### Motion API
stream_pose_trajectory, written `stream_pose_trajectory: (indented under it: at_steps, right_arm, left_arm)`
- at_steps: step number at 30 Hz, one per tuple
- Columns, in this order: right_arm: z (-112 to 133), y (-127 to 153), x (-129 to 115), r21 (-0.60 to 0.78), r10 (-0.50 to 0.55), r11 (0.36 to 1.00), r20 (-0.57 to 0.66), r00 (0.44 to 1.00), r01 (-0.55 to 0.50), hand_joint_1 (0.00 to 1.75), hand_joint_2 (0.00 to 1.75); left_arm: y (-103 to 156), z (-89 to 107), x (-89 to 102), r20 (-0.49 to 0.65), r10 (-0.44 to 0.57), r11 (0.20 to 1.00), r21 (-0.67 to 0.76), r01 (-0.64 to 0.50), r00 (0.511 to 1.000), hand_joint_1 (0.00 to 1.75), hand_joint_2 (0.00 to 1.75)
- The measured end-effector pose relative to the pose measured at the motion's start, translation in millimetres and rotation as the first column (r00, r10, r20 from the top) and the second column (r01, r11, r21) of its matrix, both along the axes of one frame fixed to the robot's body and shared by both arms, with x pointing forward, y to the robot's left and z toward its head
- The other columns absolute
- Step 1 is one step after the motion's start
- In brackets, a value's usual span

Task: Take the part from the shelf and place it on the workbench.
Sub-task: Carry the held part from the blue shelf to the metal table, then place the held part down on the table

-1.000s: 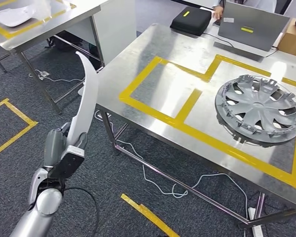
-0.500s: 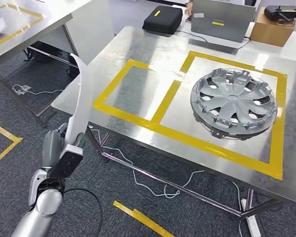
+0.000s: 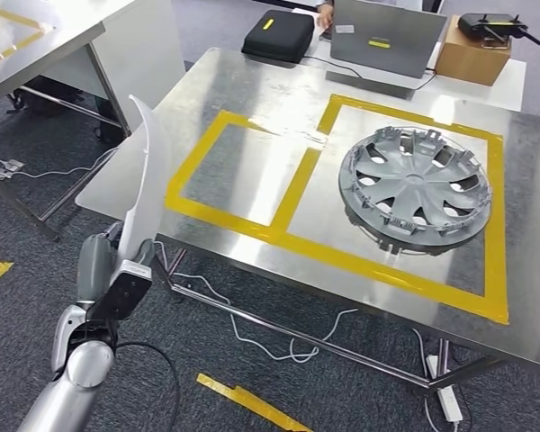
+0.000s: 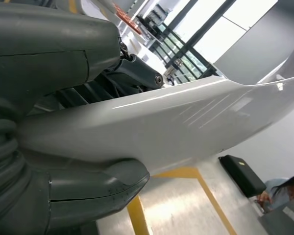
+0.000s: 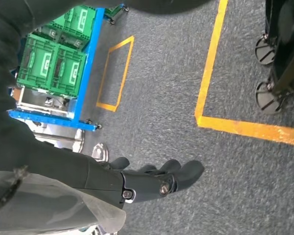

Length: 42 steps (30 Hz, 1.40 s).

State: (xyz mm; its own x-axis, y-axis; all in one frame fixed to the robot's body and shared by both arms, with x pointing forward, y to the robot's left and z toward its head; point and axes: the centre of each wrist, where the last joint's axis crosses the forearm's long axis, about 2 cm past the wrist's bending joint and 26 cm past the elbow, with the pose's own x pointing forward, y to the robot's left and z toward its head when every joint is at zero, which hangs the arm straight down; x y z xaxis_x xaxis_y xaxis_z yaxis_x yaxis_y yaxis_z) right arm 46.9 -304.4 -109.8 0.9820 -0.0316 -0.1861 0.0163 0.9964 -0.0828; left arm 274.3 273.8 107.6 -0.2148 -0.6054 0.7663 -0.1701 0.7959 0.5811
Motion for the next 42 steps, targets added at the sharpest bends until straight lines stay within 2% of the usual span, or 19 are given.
stream_pose_trajectory:
  at_steps: [19, 42]
  right_arm:
    - [0.0, 1.0, 0.2, -0.006, 0.022, 1.000, 0.004, 1.000, -0.022, 0.00, 1.75]
    - [0.4, 0.2, 4.0, -0.010, 0.042, 0.999, 0.007, 0.999, -0.042, 0.00, 1.75]
  left_arm:
    - [3.9, -2.0, -0.4, -0.007, 0.026, 1.000, -0.006, -0.026, 1.000, 1.75, 1.75]
    - [2.5, 2.1, 9.9, 0.000, 0.028, 0.999, 0.016, -0.028, 1.000, 1.75, 1.75]
